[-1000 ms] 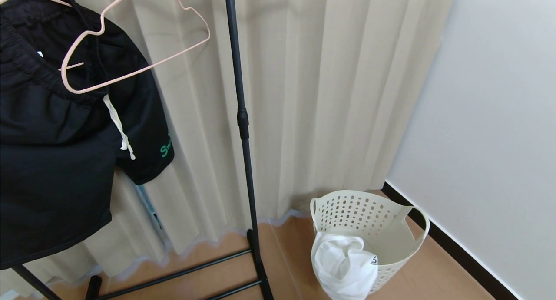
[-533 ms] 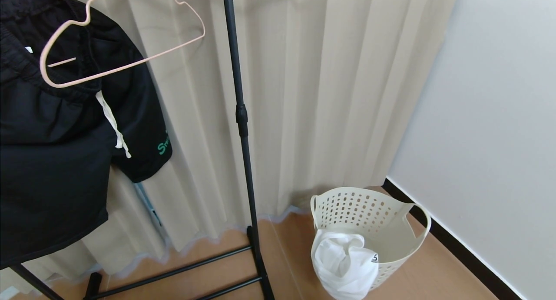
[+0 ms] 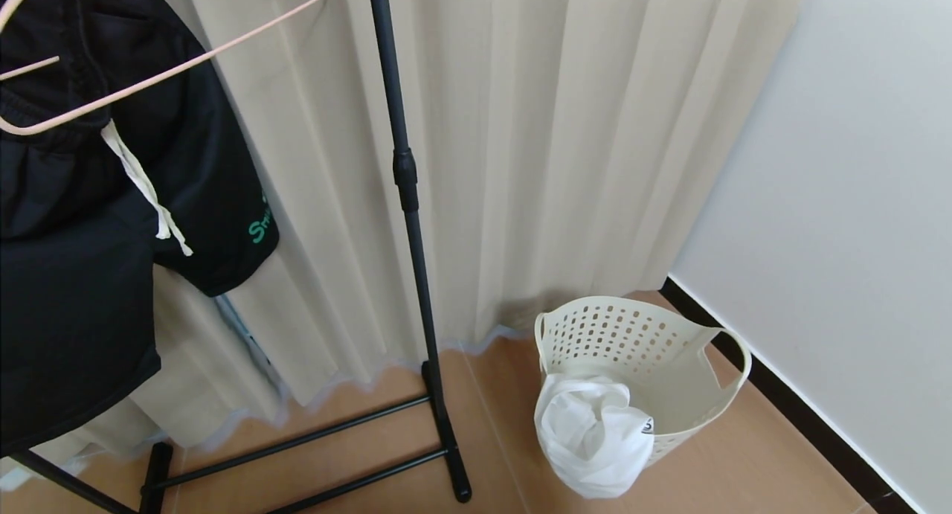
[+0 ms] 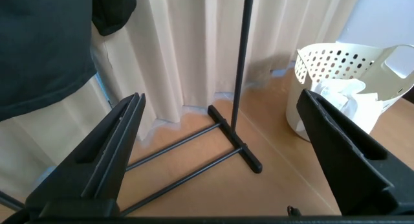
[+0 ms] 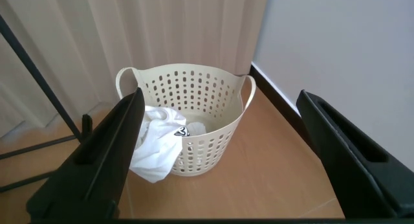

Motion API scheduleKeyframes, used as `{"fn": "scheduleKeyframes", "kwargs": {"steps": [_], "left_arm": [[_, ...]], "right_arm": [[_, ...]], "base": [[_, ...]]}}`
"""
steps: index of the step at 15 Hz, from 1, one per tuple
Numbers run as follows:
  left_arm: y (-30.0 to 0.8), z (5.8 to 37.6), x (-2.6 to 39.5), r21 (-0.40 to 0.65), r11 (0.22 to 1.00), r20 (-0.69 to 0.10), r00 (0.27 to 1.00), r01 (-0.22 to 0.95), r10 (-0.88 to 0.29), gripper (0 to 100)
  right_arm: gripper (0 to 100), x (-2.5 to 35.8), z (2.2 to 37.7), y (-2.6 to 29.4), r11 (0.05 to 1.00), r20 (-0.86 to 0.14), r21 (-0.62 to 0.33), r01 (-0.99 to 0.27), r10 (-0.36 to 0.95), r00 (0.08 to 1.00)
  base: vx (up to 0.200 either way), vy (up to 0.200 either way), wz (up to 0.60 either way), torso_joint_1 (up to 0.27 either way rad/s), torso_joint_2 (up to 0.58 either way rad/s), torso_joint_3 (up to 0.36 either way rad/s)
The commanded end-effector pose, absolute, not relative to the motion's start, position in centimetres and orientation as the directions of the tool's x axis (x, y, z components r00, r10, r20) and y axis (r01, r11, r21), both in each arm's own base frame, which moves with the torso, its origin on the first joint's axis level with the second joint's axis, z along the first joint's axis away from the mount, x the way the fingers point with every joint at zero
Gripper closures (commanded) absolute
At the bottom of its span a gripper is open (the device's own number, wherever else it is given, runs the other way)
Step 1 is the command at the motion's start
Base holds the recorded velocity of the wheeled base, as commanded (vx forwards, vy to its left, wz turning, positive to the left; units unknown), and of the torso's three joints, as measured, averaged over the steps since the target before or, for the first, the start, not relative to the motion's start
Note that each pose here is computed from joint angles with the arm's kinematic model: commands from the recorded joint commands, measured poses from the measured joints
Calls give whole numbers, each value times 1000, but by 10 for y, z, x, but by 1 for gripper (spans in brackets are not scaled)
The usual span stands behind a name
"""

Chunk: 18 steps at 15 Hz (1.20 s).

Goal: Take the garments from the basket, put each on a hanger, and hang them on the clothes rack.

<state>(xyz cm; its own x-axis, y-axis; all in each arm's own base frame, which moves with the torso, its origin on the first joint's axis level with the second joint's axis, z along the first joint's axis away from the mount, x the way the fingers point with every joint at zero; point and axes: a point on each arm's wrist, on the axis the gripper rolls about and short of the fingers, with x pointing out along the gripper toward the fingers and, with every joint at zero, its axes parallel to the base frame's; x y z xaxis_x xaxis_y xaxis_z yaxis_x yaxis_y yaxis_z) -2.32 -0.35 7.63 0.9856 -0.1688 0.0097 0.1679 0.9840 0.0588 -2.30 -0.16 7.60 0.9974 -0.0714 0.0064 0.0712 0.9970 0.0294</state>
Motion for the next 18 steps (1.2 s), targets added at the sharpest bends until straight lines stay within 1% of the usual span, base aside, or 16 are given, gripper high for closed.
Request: {"fn": "scheduleKeyframes", "kwargs": {"steps": [1, 10, 18], "left_arm": [[-4, 76, -23, 58, 984, 9, 985, 169, -169, 0], [-4, 76, -23, 58, 984, 9, 985, 169, -169, 0], [-4, 76, -23, 44, 985, 9, 986, 167, -168, 0]], "right_arm": [[0, -23, 76, -2, 997, 6, 28, 70, -71, 997], [0, -23, 76, -2, 997, 5, 20, 73, -74, 997], [0, -23, 75, -1, 998, -5, -29, 63, -63, 998]], "base": [[0, 0, 0, 7, -2, -198], [0, 0, 0, 3, 3, -198], [0, 0, 0, -1, 1, -195]]}}
